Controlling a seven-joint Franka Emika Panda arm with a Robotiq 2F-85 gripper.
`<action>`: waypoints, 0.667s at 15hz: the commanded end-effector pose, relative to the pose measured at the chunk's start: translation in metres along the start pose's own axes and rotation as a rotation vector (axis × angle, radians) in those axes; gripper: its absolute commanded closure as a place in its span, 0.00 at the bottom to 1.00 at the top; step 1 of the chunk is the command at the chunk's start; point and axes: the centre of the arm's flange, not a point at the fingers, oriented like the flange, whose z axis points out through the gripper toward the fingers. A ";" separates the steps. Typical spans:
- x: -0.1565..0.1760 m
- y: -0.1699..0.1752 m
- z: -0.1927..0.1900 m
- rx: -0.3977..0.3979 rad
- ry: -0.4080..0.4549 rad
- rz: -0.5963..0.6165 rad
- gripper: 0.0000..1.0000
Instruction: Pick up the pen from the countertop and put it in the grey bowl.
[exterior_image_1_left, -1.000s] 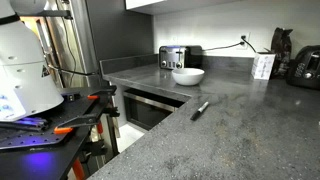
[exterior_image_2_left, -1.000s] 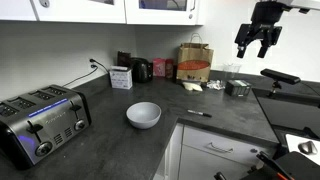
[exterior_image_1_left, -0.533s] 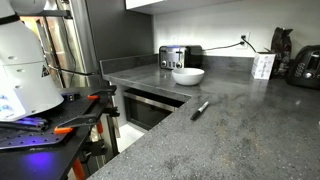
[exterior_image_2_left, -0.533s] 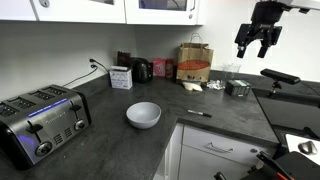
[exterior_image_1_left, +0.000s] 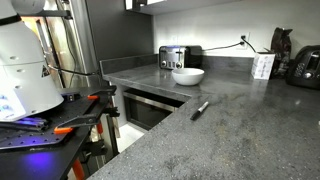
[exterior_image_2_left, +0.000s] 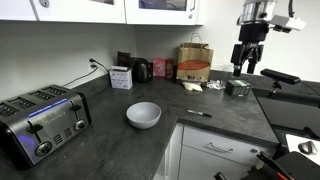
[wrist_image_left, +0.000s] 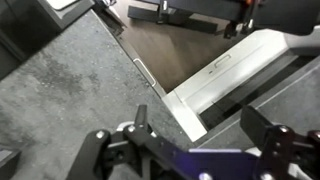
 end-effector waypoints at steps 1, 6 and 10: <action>0.036 0.001 0.038 -0.025 -0.052 -0.197 0.00; 0.104 -0.003 0.104 -0.103 -0.031 -0.356 0.00; 0.150 -0.003 0.143 -0.121 0.001 -0.361 0.00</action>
